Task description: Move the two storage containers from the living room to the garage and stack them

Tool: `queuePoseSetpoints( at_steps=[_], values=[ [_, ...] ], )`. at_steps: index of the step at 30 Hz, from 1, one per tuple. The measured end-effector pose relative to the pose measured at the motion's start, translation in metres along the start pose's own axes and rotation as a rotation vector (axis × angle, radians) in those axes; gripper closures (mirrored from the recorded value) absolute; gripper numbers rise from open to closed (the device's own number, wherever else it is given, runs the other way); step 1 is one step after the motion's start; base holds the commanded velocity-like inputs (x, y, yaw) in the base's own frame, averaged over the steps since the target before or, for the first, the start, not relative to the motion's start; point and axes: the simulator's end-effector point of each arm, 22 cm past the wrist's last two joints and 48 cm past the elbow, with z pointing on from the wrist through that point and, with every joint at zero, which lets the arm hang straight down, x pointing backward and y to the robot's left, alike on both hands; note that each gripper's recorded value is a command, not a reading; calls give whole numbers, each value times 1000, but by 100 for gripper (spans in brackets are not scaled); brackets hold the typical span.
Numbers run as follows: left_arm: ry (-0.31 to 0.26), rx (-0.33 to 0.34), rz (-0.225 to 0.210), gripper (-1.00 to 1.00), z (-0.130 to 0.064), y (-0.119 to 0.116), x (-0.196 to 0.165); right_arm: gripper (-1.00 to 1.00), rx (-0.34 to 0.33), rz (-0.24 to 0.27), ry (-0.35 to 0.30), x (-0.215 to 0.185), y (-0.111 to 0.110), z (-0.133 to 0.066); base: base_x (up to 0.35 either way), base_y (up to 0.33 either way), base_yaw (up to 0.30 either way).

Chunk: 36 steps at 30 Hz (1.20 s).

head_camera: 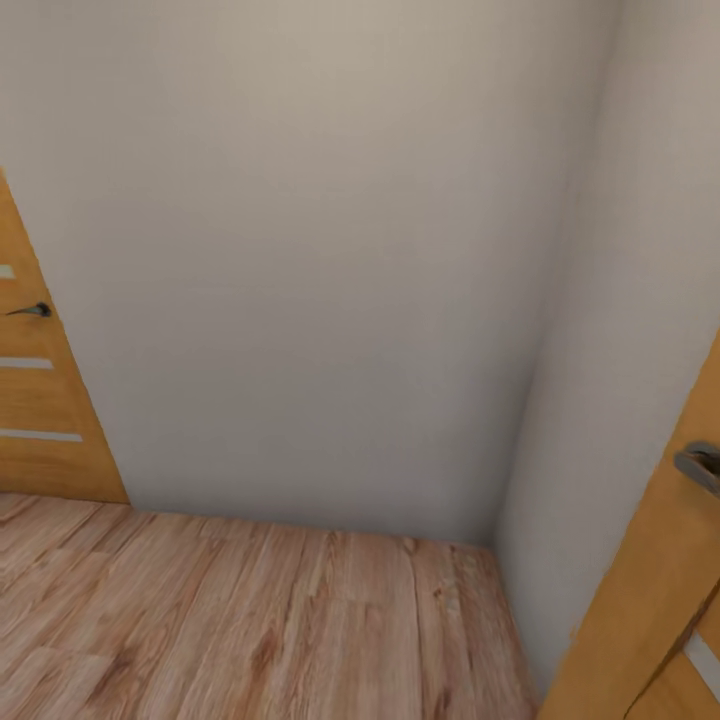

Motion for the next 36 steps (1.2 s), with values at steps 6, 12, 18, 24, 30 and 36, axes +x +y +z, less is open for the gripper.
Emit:
queuePoseSetpoints(
  at_steps=[6, 12, 18, 24, 30, 36],
  values=[
    [0, 0, 0, -100, 0, 0, 0, -100, 2, 0, 0, 0, -1, 0, 321, 0, 254],
    [0, 0, 0, -100, 0, 0, 0, -100, 2, 0, 0, 0, -1, 0, 321, 0, 274],
    [0, 0, 0, -100, 0, 0, 0, -100, 2, 0, -1, 0, 0, 0, 321, 0, 275],
    [0, 0, 0, -100, 0, 0, 0, -100, 2, 0, -1, 0, 0, 0, 321, 0, 275],
    [0, 0, 0, -100, 0, 0, 0, -100, 1, 0, -1, 0, 0, 0, 312, 0, 275],
    [0, 0, 0, -100, 0, 0, 0, -100, -1, 1, -2, -1, 2, 0, 279, 0, 275]
  ],
)
